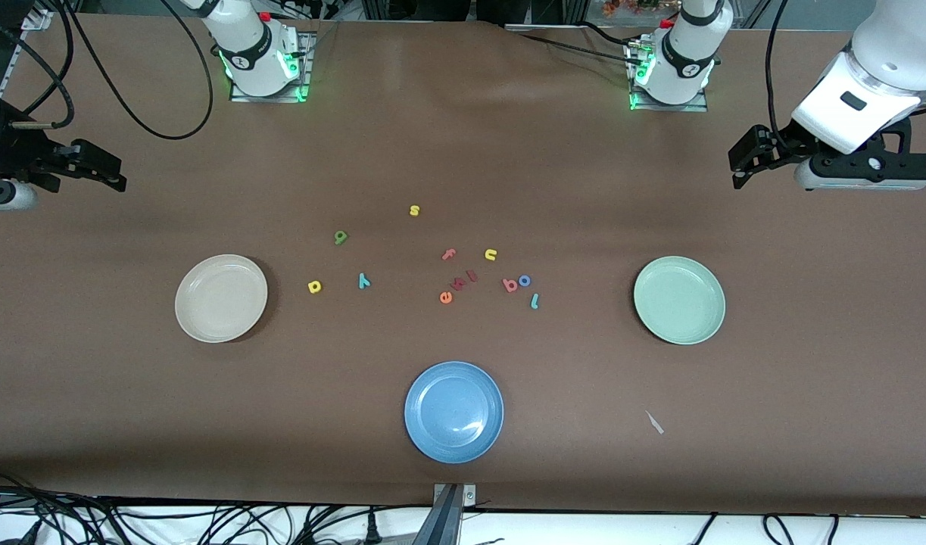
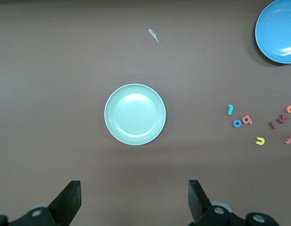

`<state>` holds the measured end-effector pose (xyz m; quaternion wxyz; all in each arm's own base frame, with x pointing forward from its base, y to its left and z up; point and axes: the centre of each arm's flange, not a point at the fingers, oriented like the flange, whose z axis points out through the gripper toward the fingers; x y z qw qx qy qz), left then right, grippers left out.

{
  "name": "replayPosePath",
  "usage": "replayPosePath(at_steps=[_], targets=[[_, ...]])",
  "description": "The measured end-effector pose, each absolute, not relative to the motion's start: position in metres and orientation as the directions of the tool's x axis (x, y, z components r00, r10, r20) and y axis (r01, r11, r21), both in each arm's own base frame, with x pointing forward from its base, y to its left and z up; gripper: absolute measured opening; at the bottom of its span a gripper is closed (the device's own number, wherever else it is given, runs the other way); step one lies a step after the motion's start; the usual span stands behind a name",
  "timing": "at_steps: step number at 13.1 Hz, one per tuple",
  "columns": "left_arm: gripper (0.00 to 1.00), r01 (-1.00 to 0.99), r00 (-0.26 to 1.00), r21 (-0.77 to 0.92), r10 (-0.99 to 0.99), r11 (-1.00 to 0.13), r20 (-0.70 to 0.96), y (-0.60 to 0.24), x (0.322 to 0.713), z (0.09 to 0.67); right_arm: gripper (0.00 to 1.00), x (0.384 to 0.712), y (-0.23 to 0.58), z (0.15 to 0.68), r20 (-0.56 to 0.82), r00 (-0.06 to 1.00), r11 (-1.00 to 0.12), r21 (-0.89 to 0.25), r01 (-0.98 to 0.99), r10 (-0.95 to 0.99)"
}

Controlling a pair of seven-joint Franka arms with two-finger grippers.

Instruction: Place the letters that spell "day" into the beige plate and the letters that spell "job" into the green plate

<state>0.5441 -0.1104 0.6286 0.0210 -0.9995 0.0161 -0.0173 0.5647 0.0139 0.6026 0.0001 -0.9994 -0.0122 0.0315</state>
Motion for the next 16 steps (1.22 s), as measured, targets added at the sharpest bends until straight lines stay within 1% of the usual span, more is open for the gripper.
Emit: replayPosePath(at_steps=[16], targets=[[1.00,-0.052,0.999,-0.047,-0.052,-0.998,0.010,-0.121,0.539,0.626,1.00,0.565,0.014,0.602,-0.065,0.998,-1.000,-0.001,0.024,0.024]])
